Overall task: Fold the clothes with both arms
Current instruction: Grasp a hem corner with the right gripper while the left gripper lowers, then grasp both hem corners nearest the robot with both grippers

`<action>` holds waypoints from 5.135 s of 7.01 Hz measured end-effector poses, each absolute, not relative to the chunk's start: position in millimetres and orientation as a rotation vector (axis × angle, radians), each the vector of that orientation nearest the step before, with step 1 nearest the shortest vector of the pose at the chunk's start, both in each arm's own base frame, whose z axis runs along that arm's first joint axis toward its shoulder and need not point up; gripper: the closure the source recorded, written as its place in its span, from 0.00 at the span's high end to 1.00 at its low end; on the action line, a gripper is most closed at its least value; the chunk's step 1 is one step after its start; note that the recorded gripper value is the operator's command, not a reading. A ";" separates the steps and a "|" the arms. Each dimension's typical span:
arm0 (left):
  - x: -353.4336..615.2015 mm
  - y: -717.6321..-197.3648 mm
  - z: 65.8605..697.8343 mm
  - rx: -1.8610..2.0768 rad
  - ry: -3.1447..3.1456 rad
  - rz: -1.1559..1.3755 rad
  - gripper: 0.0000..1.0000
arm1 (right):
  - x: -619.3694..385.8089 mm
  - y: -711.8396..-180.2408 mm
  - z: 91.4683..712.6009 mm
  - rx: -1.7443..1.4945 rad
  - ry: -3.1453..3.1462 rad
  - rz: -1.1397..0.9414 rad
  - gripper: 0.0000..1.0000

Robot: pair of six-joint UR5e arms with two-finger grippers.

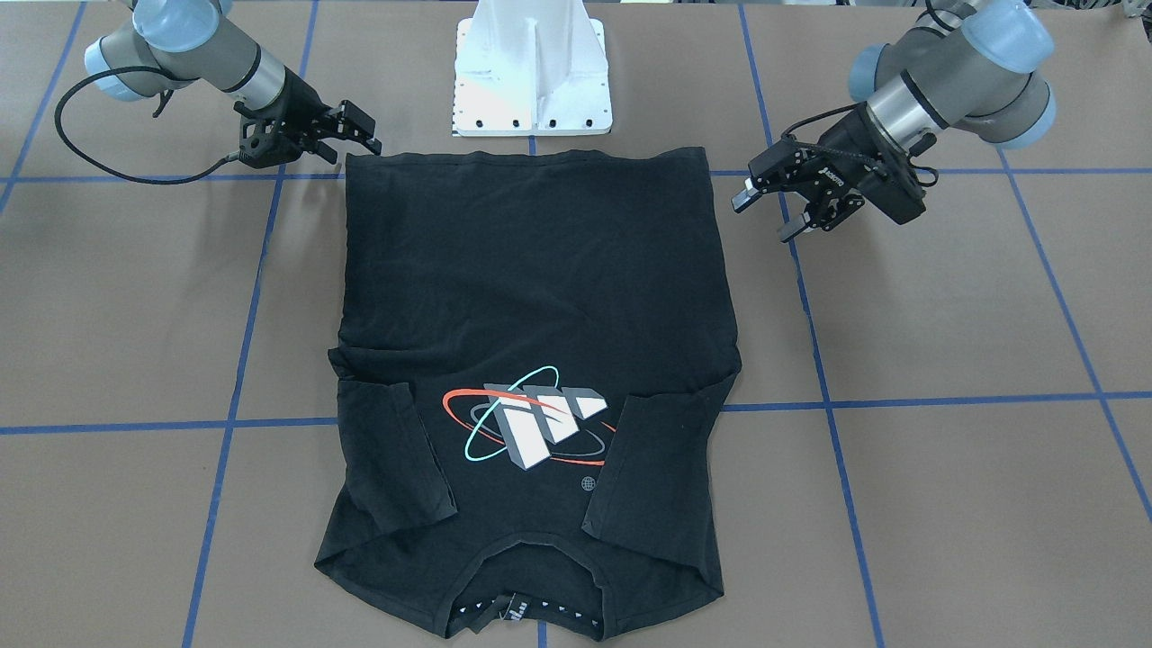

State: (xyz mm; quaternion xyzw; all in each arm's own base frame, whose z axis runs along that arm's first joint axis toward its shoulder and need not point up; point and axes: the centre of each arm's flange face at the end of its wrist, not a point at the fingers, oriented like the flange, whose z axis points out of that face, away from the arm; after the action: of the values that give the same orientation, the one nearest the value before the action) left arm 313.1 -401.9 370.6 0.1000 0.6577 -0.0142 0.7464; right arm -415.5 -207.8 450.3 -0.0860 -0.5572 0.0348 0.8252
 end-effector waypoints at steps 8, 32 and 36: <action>313.4 -402.0 371.1 0.219 1.438 -0.030 1.00 | -416.6 -208.2 449.4 -0.191 -1.187 0.069 0.02; 427.3 -194.1 441.1 -0.100 1.433 -0.199 0.98 | -387.2 -229.7 410.1 -0.199 -1.275 0.065 0.00; 431.7 -192.6 441.2 -0.104 1.430 -0.195 0.74 | -377.8 -238.5 409.3 -0.215 -1.278 0.066 0.00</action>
State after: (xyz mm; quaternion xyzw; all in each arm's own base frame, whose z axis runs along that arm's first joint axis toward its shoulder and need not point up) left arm 431.7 -192.6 441.2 -0.0477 0.6543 -0.0894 0.7494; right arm -377.8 -238.5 409.3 -0.1002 -0.5953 0.0309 0.7966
